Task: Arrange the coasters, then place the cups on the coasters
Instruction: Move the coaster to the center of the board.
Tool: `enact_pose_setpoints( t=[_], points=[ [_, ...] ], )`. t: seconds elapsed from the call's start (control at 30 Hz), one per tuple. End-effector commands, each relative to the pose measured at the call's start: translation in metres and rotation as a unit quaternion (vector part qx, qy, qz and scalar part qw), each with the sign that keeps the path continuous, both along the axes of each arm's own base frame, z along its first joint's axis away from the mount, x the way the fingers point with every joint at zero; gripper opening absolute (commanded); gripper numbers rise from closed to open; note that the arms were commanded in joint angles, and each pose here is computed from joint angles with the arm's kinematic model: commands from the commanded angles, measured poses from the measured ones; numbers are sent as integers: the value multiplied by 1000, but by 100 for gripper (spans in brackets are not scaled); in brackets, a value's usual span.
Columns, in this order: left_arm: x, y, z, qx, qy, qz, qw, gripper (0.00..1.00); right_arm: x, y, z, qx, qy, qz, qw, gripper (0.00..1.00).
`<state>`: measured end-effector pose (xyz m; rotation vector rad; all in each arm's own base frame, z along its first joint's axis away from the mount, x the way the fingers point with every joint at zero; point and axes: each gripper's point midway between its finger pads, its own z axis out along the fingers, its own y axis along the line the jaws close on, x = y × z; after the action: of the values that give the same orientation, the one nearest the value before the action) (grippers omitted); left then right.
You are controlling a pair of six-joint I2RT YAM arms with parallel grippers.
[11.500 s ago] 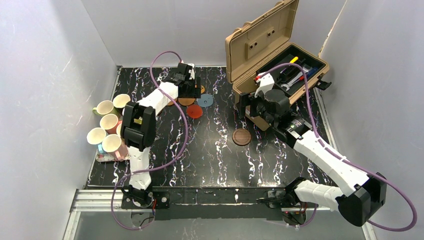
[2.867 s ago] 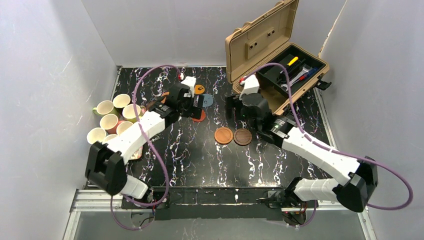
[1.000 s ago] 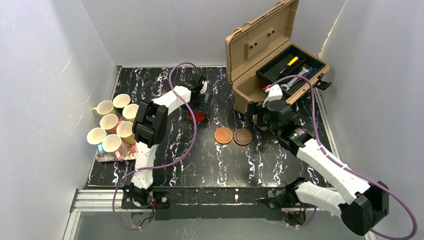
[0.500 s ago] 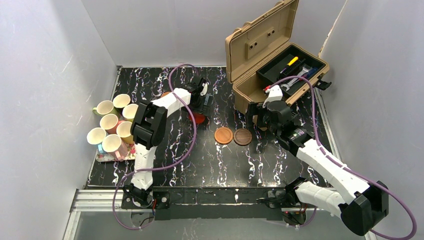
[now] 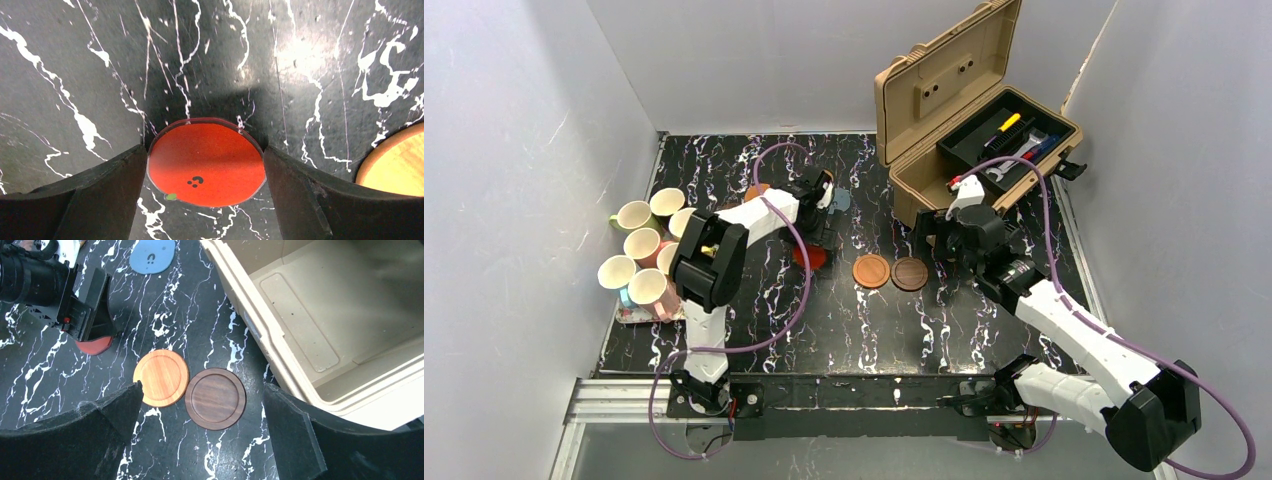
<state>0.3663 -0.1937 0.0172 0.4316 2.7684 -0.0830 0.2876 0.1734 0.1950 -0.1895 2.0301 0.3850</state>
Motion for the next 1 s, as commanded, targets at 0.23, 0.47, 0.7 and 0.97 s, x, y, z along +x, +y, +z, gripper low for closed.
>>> enact_pose_setpoints(
  t=[0.23,0.47,0.7,0.97],
  points=[
    [-107,2,-33,-24,157,42,986,82,-10,26,17,2,-35,93,995,95],
    [-121,-8,-21,-60,148,46,986,81,-14,32,20,-13,-36,117,992,95],
    [-89,-9,37,-62,69,16,996,90,-28,61,8,-20,-17,148,989,94],
    [-43,26,109,-94,-89,68,989,95,-44,70,-32,-78,26,68,994,90]
  ],
)
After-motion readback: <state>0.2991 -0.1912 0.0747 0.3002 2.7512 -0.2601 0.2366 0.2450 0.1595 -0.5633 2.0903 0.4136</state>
